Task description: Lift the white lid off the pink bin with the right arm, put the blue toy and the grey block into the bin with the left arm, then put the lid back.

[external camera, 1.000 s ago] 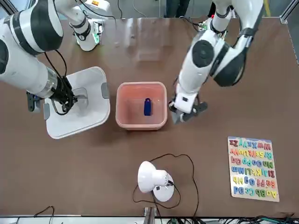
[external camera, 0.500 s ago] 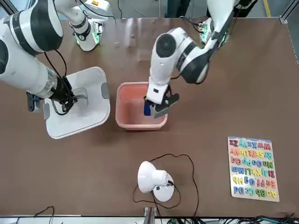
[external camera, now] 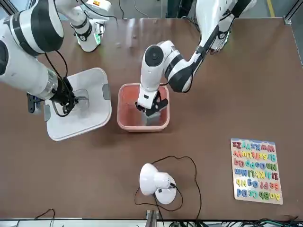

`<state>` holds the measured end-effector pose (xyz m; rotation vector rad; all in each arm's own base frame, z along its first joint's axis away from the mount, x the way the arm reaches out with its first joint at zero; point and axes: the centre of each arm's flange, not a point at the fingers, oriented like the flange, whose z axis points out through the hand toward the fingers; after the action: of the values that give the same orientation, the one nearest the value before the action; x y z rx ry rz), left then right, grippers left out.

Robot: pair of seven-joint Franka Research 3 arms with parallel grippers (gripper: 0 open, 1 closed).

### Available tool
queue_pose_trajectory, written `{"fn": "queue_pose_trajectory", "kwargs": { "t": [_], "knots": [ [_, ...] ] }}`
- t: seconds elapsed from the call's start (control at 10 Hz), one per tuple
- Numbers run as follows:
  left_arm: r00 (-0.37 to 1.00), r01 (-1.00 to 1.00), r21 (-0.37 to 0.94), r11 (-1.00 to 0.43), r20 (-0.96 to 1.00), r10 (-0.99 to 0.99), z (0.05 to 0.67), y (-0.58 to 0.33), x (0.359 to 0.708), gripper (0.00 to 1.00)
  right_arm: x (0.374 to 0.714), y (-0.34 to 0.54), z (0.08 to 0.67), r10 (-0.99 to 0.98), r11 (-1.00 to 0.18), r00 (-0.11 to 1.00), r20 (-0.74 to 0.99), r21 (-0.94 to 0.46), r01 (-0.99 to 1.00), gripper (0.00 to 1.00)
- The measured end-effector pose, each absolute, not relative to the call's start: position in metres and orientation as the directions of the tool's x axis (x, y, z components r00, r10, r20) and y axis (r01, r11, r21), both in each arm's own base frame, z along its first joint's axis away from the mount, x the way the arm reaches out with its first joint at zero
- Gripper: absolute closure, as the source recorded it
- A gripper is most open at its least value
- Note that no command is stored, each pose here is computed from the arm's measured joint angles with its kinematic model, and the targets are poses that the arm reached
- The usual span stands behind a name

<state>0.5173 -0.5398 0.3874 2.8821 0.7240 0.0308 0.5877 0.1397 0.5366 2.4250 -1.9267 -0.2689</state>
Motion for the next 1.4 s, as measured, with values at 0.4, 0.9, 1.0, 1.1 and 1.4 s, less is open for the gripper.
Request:
{"fn": "queue_pose_trajectory", "kwargs": {
  "t": [0.4,0.9,1.0,1.1,1.4],
  "knots": [
    [0.827,0.555,0.137,-0.82,0.006,0.561,0.429,-0.493,0.551,0.18,0.587,0.143,0.537,-0.972,-0.219,0.205,-0.113,0.133,-0.967,0.93],
    [0.815,0.577,0.007,-0.817,0.061,0.576,0.517,-0.271,0.633,0.02,0.577,0.227,0.538,-0.993,-0.045,0.038,-0.113,0.063,-0.997,0.93],
    [0.831,0.553,-0.002,-0.833,0.066,0.552,0.524,-0.246,0.637,0.0,0.575,0.254,0.529,-0.992,0.009,-0.015,-0.127,0.052,-0.999,0.93],
    [0.86,0.507,-0.016,-0.862,0.068,0.505,0.529,-0.226,0.638,0.0,0.574,0.279,0.516,-0.99,0.044,-0.05,-0.135,0.05,-0.998,0.93],
    [0.929,0.369,-0.066,-0.927,0.024,0.369,0.565,-0.162,0.621,0.0,0.565,0.34,0.477,-0.989,0.04,-0.045,-0.14,0.044,-0.998,0.93]
  ]
}}
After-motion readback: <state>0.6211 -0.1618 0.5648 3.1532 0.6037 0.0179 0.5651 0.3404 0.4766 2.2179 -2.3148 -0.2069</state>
